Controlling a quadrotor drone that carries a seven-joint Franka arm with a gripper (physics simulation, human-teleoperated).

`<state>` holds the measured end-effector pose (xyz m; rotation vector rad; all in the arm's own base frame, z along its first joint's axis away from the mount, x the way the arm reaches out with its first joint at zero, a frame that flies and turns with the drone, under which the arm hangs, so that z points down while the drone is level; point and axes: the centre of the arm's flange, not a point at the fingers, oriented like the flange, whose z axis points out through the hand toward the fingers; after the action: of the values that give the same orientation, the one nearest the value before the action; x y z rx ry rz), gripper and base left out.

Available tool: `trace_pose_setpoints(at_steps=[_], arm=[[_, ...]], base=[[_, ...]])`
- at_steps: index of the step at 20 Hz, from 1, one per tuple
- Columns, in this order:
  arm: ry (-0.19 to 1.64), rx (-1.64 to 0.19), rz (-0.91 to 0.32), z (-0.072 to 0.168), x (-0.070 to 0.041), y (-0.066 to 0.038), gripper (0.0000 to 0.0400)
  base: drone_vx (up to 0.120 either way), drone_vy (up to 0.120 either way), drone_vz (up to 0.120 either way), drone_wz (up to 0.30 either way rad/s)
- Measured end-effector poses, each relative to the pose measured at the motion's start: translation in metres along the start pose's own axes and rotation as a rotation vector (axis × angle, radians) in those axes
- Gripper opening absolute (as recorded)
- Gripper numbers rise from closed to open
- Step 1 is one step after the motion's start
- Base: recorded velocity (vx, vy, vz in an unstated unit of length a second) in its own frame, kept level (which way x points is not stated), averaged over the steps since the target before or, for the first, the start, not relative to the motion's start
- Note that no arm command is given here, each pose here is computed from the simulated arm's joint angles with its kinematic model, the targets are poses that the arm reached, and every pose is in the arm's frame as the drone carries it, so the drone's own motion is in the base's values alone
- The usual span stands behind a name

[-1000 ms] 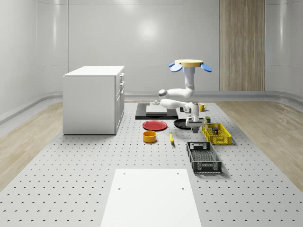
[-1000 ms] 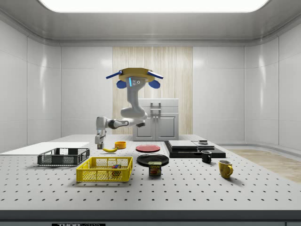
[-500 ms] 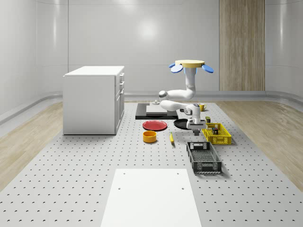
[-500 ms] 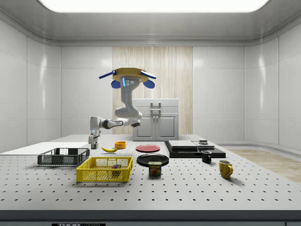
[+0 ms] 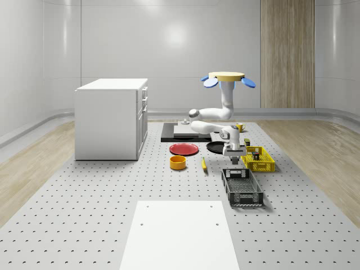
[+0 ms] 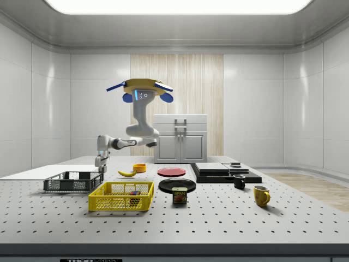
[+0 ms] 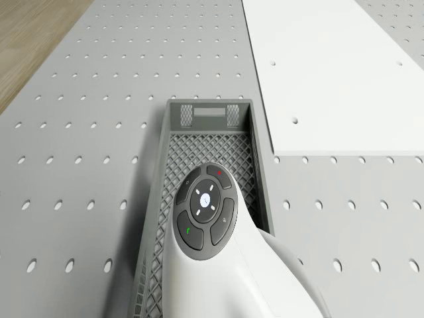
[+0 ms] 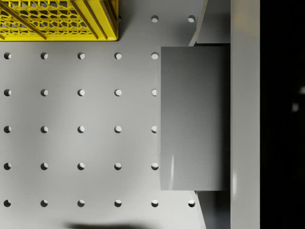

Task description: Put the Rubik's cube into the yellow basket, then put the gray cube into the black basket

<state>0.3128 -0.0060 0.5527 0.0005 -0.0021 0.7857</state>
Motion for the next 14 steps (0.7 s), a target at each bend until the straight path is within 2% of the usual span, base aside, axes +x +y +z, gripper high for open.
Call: trace_pose_setpoints(at_steps=[5, 9, 14], arm=[[0.0, 0.0, 0.0, 0.0, 0.0, 0.0, 0.025], [0.0, 0.0, 0.0, 0.0, 0.0, 0.0, 0.025], [0.0, 0.0, 0.0, 0.0, 0.0, 0.0, 0.025]], base=[[0.12, 0.0, 0.0, 0.0], [0.12, 0.0, 0.1, 0.0], [0.12, 0.0, 0.0, 0.0]])
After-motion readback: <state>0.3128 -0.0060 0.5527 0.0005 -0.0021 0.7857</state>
